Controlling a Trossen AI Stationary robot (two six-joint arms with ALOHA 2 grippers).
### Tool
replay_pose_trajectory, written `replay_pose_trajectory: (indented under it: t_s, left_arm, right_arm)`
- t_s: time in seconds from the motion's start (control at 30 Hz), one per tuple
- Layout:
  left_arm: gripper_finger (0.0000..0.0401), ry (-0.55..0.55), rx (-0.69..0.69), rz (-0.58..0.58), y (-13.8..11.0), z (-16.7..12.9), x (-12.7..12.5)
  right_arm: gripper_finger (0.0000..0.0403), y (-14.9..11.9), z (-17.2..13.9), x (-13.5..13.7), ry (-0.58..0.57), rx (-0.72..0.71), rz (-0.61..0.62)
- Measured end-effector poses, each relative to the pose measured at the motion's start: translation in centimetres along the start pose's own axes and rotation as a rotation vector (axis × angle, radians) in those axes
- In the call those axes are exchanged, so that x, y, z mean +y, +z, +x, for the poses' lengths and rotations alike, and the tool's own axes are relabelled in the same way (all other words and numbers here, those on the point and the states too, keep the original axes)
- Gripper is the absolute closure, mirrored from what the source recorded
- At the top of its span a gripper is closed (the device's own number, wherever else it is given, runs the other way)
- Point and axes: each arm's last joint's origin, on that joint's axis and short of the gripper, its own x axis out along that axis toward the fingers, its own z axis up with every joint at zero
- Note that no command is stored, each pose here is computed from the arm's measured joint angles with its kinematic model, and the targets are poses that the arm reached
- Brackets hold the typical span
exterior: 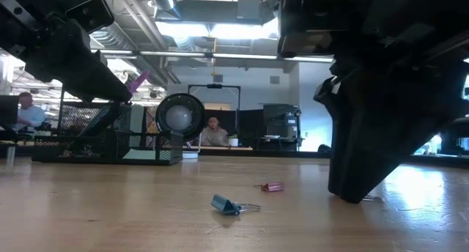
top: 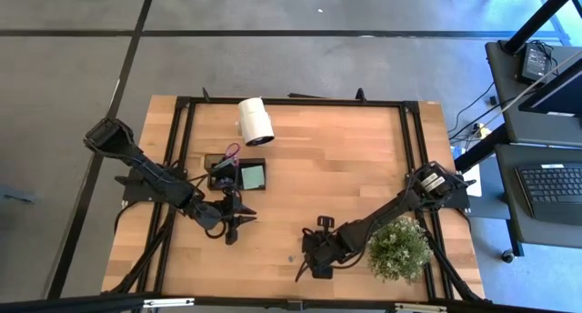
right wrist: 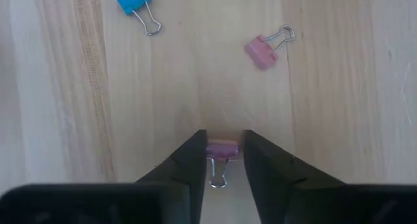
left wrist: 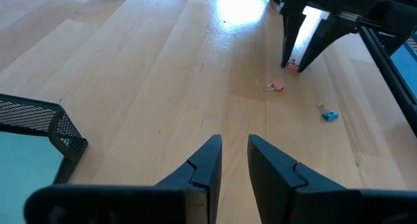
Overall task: Pick and place office supplies into organizer
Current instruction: Put the pink binder clip into the black desk organizer
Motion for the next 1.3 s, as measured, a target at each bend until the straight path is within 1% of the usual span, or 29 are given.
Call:
replay_pose_trajectory:
  t_s: [0.13, 0.23, 0.37, 0.5, 0.6, 0.63, 0.7, 0.8, 0.9, 0.97, 1.1, 1.2, 1.3]
  left_arm:
    - [0.0333, 0.000, 0.000, 0.000, 0.0, 0.0, 0.0]
    - [0.0331, 0.000, 0.000, 0.000, 0.0, 0.0, 0.0]
    - [0.0332, 0.000, 0.000, 0.000, 0.0, 0.0, 0.0]
    - [0.0333, 0.000, 0.000, 0.000, 0.0, 0.0, 0.0]
    - [0.0331, 0.000, 0.000, 0.000, 0.0, 0.0, 0.0]
    - [0.0331, -0.001, 0.001, 0.000, 0.0, 0.0, 0.0]
    - [0.0332, -0.002, 0.001, 0.000, 0.0, 0.0, 0.0]
    - [0.0333, -0.004, 0.002, 0.000, 0.0, 0.0, 0.0]
    - [0.0332, -0.006, 0.003, 0.000, 0.0, 0.0, 0.0]
    - [0.0331, -0.017, 0.004, -0.004, 0.0, 0.0, -0.1]
    - [0.0333, -0.052, -0.015, -0.018, 0.3, 0.0, -0.3]
    - [0.0333, -0.068, -0.036, -0.010, 0.7, -0.2, -0.4]
    - [0.0331, -0.091, -0.059, -0.019, 1.1, -0.6, -0.7]
  right_arm:
    - [0.0331, 0.0, 0.0, -0.1, 0.001, 0.003, 0.001]
    - [0.0348, 0.0, 0.0, -0.1, 0.001, 0.004, 0.000]
    - [0.0349, 0.0, 0.0, 0.0, 0.001, 0.007, 0.000]
    - [0.0343, 0.8, -0.8, 0.2, -0.006, 0.026, -0.001]
    - [0.0345, 1.3, -1.6, 0.1, -0.034, 0.080, -0.042]
    - [0.0345, 1.6, -2.0, 0.2, -0.039, 0.078, -0.062]
    - [0.0345, 2.9, -3.1, 0.5, -0.032, 0.025, -0.084]
    - [0.0343, 4.5, -4.4, 0.3, -0.069, -0.043, -0.136]
    - [0.0343, 6.4, -5.1, 0.3, -0.080, -0.167, -0.179]
    - [0.0343, 7.6, -5.3, 0.3, -0.056, -0.260, -0.203]
    - [0.0342, 9.8, -5.0, 0.0, -0.030, -0.420, -0.281]
    - [0.0342, 11.2, -4.1, -0.8, -0.040, -0.496, -0.308]
    - [0.0341, 11.7, -2.6, -1.9, -0.056, -0.480, -0.308]
